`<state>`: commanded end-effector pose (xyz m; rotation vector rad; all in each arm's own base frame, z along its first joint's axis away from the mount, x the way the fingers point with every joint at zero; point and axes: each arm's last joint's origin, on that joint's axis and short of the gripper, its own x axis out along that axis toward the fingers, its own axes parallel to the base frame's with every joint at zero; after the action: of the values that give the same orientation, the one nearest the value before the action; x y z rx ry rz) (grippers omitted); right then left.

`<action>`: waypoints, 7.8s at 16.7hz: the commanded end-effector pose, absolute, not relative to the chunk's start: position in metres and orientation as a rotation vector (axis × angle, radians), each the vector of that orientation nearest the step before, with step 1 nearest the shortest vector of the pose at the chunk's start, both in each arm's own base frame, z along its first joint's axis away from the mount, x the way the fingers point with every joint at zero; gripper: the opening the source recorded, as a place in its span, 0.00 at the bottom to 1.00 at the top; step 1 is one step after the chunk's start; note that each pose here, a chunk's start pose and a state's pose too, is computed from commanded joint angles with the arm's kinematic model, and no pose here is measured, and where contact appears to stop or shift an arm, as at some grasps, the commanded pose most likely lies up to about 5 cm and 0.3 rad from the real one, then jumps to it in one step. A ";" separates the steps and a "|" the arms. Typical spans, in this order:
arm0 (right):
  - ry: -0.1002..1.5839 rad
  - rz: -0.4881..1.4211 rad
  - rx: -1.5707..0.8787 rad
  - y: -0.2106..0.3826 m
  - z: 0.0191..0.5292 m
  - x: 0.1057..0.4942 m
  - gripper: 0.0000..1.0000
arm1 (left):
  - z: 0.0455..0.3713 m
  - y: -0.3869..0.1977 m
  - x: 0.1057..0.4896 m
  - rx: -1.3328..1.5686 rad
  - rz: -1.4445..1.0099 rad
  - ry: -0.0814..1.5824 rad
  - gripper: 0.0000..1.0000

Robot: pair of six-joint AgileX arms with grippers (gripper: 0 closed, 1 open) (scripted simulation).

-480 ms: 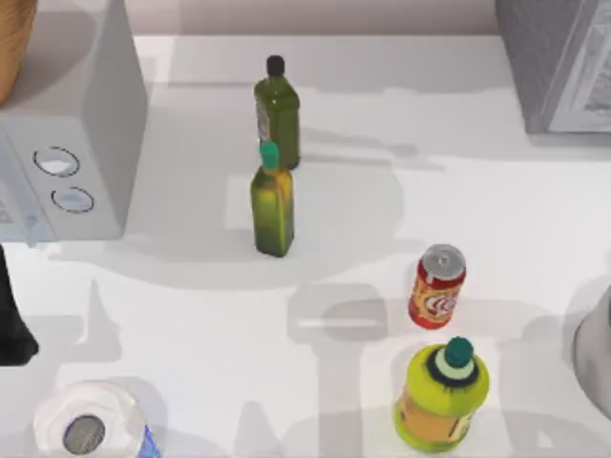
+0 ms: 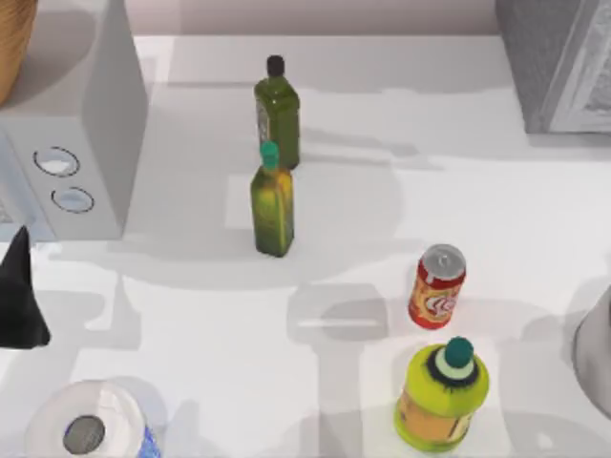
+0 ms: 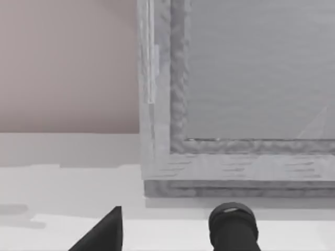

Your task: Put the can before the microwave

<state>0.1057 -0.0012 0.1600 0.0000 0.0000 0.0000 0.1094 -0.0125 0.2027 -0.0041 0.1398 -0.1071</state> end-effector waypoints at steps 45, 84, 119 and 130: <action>0.000 0.000 0.000 -0.001 0.160 0.106 1.00 | 0.159 -0.388 0.302 0.590 -0.651 1.383 0.92; 0.000 0.000 0.000 -0.001 0.160 0.106 1.00 | 0.243 -0.325 0.314 0.560 -0.612 1.413 0.00; 0.000 0.000 0.000 -0.001 0.160 0.106 1.00 | 0.201 0.156 0.209 0.020 -0.011 1.468 0.00; 0.000 0.000 0.000 -0.001 0.160 0.106 1.00 | 0.201 0.156 0.209 0.020 -0.011 1.468 0.68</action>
<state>0.1057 -0.0012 0.1600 0.0000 0.0000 0.0000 0.2092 0.1562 0.2008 0.0203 1.4680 -0.0110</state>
